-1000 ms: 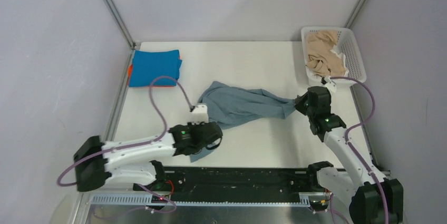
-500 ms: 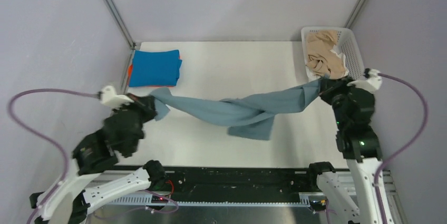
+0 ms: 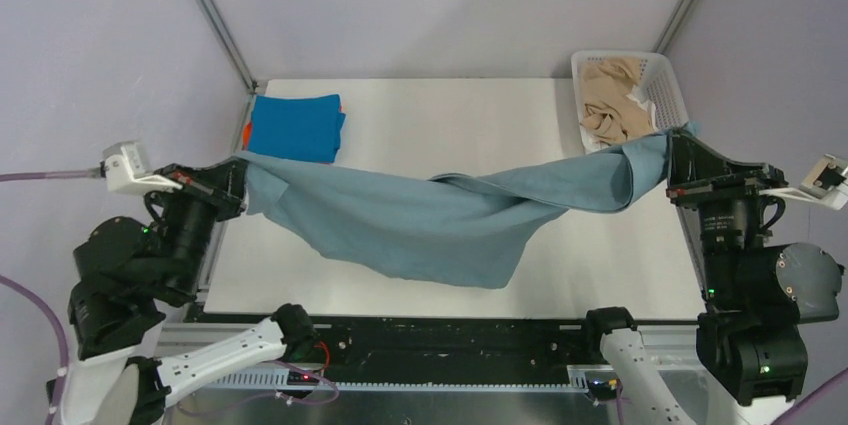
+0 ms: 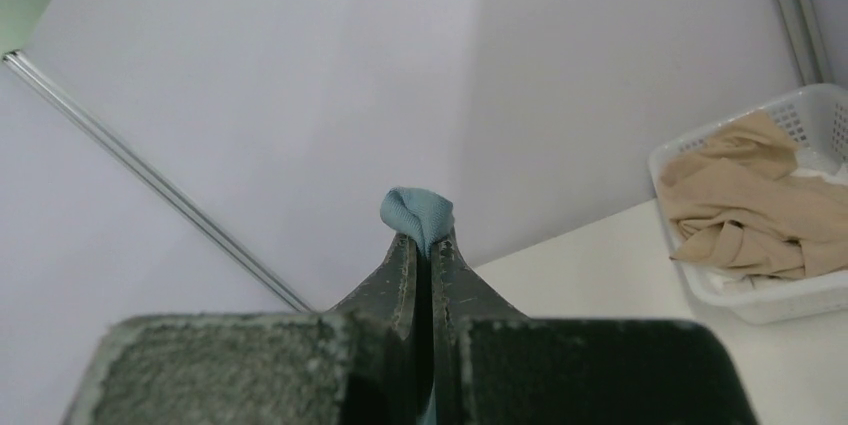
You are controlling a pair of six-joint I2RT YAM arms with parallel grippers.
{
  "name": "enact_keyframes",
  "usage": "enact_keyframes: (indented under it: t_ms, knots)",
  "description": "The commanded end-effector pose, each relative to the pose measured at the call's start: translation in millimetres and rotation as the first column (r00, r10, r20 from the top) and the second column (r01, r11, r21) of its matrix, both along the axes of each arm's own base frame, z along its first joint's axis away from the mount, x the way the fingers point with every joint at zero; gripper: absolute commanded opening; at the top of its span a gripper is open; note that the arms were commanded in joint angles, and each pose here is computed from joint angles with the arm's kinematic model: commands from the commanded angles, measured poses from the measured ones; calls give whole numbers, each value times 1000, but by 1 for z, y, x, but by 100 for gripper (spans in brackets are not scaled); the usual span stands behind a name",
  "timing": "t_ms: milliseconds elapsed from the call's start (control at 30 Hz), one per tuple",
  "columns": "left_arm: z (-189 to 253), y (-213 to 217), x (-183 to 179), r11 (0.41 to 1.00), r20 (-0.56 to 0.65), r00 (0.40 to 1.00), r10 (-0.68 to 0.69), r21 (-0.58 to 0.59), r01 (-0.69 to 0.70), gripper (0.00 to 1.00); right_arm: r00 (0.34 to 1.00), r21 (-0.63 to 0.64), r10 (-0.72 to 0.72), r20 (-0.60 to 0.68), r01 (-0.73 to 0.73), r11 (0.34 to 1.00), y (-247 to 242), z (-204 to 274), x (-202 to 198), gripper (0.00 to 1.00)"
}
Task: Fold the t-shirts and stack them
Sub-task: Flatten out the tshirt
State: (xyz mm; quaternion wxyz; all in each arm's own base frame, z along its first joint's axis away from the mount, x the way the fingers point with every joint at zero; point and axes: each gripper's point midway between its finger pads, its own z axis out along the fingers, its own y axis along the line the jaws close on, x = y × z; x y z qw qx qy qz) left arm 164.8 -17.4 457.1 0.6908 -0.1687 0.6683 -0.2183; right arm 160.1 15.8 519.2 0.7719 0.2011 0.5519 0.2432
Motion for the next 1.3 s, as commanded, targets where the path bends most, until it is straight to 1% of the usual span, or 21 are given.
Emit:
enact_keyframes:
  t_ms: [0, 100, 167, 333, 367, 400, 433, 467, 500, 533, 567, 600, 633, 667, 733, 833, 967, 1000, 1067, 1167, 1267]
  knots:
    - [-16, -13, 35, 972, -50, 984, 168, 177, -157, 0, 989, -37, -43, -140, 38, 999, -3, -23, 40, 0]
    - [-50, -26, 72, 920, -125, 945, 302, 299, -254, 0, 962, -57, -74, -262, 61, 997, -5, -56, 75, 0]
    - [-93, -35, 114, 915, -248, 914, 320, 330, -231, 0, 926, -79, -104, -362, 80, 994, -7, -86, 111, 0]
    - [-226, -43, 212, 879, -553, 732, 398, 459, -131, 3, 811, -152, -190, -554, 126, 980, -15, -161, 187, 0]
    - [-225, -49, 226, 881, -559, 732, 389, 457, -120, 12, 774, -167, -200, -600, 124, 978, -15, -185, 209, 0]
    - [-256, -51, 242, 861, -601, 683, 414, 503, -80, 18, 758, -170, -205, -619, 125, 977, -15, -196, 221, 2]
    - [-252, -52, 258, 855, -590, 687, 425, 510, -92, 34, 730, -176, -210, -651, 123, 977, -16, -219, 243, 5]
    - [-275, -52, 270, 838, -616, 649, 446, 543, -61, 40, 724, -171, -202, -659, 117, 978, -15, -226, 254, 7]
    - [-264, -56, 283, 841, -604, 664, 441, 536, -71, 55, 697, -176, -208, -686, 119, 977, -18, -248, 272, 8]
    - [-276, -57, 290, 832, -618, 645, 449, 553, -48, 63, 695, -171, -210, -687, 126, 977, -21, -247, 283, 17]
    - [-268, -60, 298, 838, -609, 661, 438, 543, -54, 88, 656, -183, -217, -723, 121, 976, -24, -266, 293, 28]
    - [-264, -62, 303, 839, -605, 669, 431, 541, -51, 94, 662, -184, -214, -719, 115, 976, -24, -259, 302, 52]
    - [-262, -66, 304, 846, -608, 677, 415, 532, -41, 98, 625, -197, -220, -749, 107, 975, -24, -273, 305, 62]
    - [-256, -67, 303, 851, -604, 686, 406, 524, -43, 99, 625, -217, -245, -741, 122, 969, -28, -266, 308, 80]
    - [-252, -69, 295, 865, -612, 694, 379, 500, -32, 100, 616, -244, -273, -739, 133, 961, -27, -263, 303, 96]
    - [-248, -80, 274, 902, -636, 708, 307, 432, -2, 100, 624, -220, -247, -741, 122, 968, -17, -259, 285, 99]
    - [-265, -104, 234, 916, -670, 701, 245, 398, 59, 100, 582, -198, -198, -789, 65, 978, 7, -289, 232, 99]
    - [-280, -107, 221, 911, -689, 683, 240, 403, 87, 100, 598, -190, -168, -783, 28, 981, 20, -287, 220, 100]
    - [-294, -131, 198, 915, -711, 682, 173, 372, 155, 100, 568, -161, -96, -817, -65, 985, 43, -314, 194, 99]
    - [-314, -184, 173, 925, -733, 680, -27, 240, 295, 100, 464, -94, -23, -886, -132, 987, 62, -373, 155, 100]
    - [-350, -216, 145, 905, -777, 600, -192, 95, 414, 100, 417, -49, 23, -909, -160, 986, 73, -403, 134, 99]
